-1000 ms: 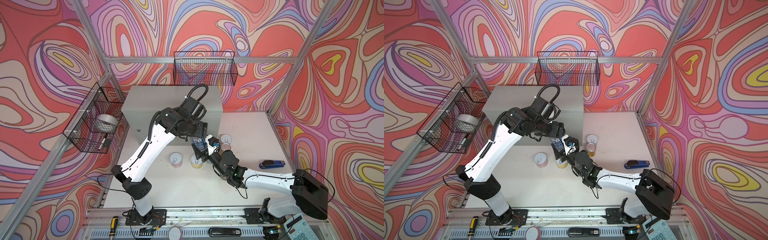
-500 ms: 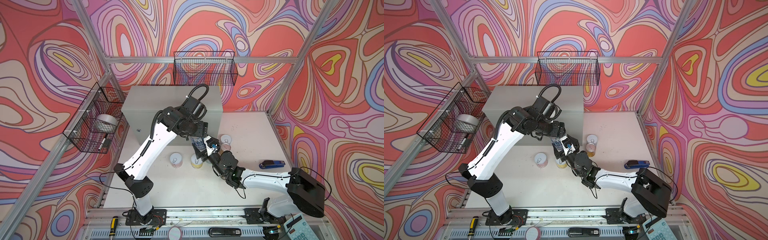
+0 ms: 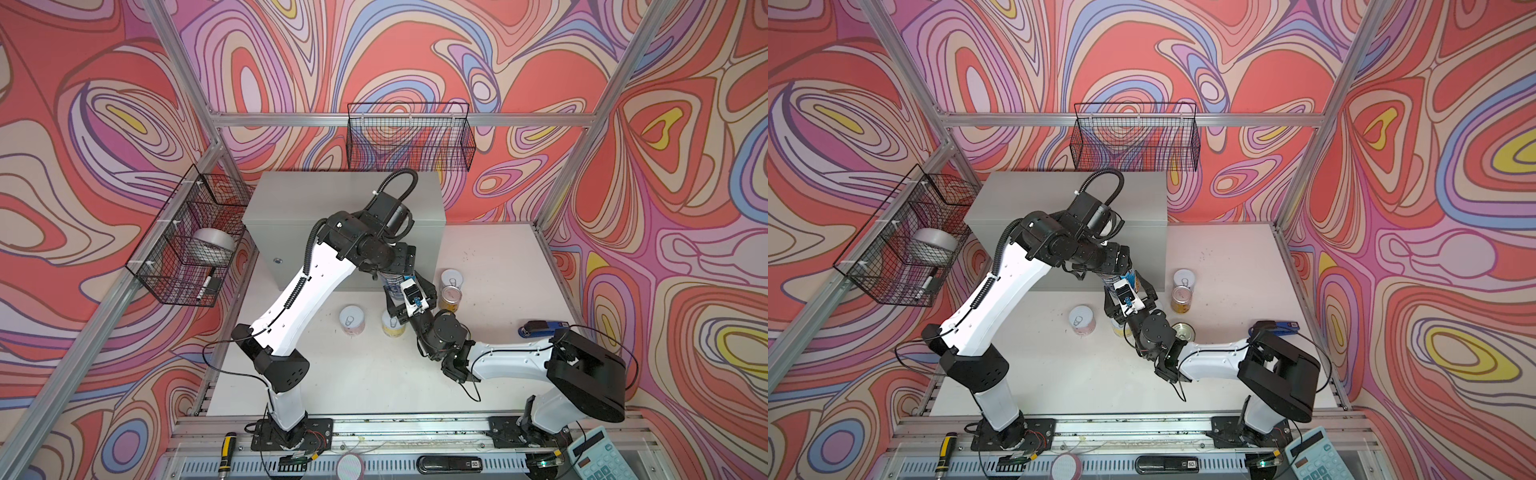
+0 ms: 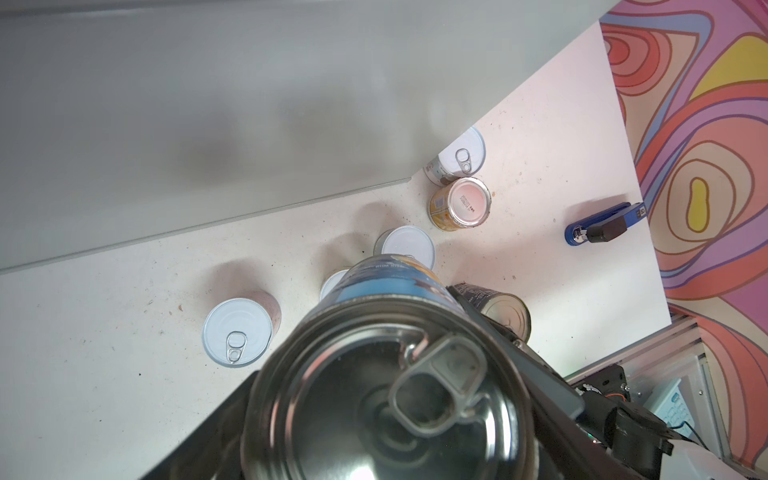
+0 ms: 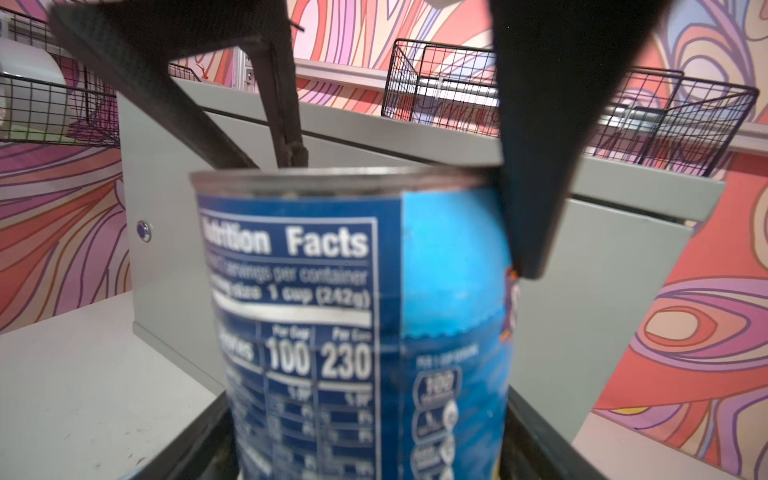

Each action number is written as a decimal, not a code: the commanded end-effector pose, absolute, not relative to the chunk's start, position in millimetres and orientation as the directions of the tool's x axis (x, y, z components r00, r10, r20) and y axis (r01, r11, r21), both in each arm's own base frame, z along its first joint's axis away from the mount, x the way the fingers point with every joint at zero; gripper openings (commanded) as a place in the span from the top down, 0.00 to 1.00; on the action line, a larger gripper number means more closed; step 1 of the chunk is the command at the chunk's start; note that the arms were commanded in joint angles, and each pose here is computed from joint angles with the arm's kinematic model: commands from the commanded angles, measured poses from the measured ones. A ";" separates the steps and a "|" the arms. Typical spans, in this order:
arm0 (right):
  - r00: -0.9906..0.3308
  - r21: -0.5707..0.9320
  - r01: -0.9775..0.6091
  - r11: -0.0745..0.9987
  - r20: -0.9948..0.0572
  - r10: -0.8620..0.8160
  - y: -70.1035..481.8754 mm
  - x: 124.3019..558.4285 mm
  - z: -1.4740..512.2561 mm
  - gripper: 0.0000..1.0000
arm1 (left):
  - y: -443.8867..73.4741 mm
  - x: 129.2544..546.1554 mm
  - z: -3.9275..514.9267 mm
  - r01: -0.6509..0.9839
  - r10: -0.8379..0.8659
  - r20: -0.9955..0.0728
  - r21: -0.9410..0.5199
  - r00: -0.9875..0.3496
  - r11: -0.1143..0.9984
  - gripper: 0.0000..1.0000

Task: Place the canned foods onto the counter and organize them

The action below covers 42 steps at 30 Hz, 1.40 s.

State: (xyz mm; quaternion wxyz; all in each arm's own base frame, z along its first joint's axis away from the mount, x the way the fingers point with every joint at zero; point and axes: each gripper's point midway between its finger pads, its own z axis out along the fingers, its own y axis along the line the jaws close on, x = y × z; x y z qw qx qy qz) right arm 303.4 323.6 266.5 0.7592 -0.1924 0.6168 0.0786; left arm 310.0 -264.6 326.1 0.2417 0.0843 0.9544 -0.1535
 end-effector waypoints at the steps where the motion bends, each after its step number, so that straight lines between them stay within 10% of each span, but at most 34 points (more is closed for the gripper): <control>1: 0.242 -0.213 -0.257 0.942 -0.959 -0.151 313.5 310.5 275.6 0.25 | -293.9 300.0 352.4 0.187 -0.054 -0.452 -0.471 -0.890 0.862 0.74; 20: 0.240 -0.221 -0.136 0.966 -0.953 -0.184 303.1 315.8 280.6 0.26 | -303.9 299.8 345.3 0.182 -0.069 -0.429 -0.517 -0.901 0.836 0.73; 28: 0.241 -0.204 -0.132 0.970 -0.956 -0.168 299.1 314.3 282.1 0.28 | -303.3 301.4 348.7 0.193 -0.074 -0.450 -0.520 -0.890 0.832 0.34; 30: 0.244 -0.197 -0.128 0.972 -0.956 -0.161 297.5 313.9 283.0 0.28 | -301.4 302.5 349.4 0.190 -0.083 -0.459 -0.517 -0.885 0.835 0.01; 42: 0.261 -0.186 -0.122 0.975 -0.954 -0.150 293.3 311.5 285.6 0.28 | -271.7 316.6 365.6 0.147 -0.152 -0.552 -0.460 -0.820 0.876 0.00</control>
